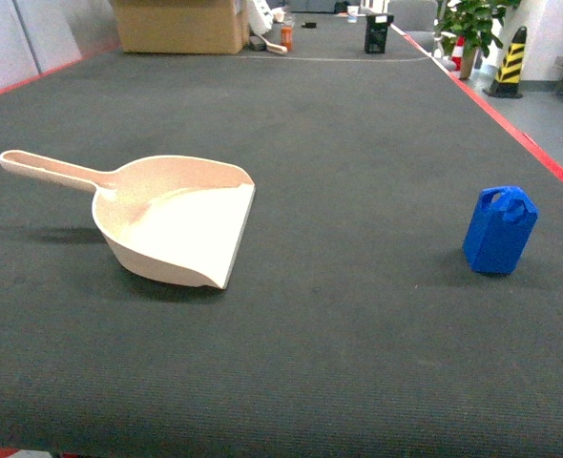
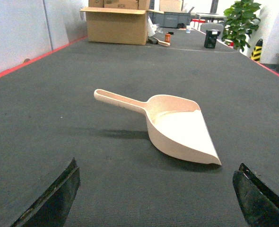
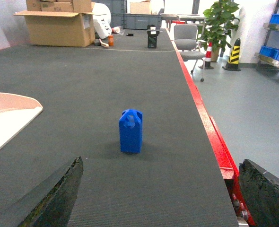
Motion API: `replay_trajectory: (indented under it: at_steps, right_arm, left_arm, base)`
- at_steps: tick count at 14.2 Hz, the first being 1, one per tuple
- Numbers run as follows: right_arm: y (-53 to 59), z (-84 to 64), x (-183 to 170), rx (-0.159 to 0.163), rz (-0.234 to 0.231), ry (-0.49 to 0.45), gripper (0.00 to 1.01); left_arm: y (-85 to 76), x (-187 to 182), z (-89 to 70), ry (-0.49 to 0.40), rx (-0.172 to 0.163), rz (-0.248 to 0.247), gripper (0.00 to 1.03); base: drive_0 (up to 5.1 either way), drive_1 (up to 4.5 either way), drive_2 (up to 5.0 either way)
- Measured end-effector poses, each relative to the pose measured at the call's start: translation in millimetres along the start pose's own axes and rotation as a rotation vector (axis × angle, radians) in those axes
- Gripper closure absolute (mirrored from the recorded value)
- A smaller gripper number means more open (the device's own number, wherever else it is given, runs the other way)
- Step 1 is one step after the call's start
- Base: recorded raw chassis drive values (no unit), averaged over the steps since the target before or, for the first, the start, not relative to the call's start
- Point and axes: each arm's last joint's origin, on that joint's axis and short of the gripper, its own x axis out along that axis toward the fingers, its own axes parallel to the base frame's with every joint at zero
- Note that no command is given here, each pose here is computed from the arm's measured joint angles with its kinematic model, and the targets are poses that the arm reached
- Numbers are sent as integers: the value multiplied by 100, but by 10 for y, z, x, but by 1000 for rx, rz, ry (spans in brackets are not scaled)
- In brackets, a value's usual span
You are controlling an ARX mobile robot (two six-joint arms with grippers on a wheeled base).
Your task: Place part in tray to right shelf
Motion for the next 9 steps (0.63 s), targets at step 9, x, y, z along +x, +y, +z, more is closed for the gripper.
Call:
replay_trajectory:
  at_steps: [9]
  right_arm:
    - [0,2,0,0,0,-1,3]
  left_arm:
    - [0,0,0,0,0,0,5]
  base:
    - [0,0,0]
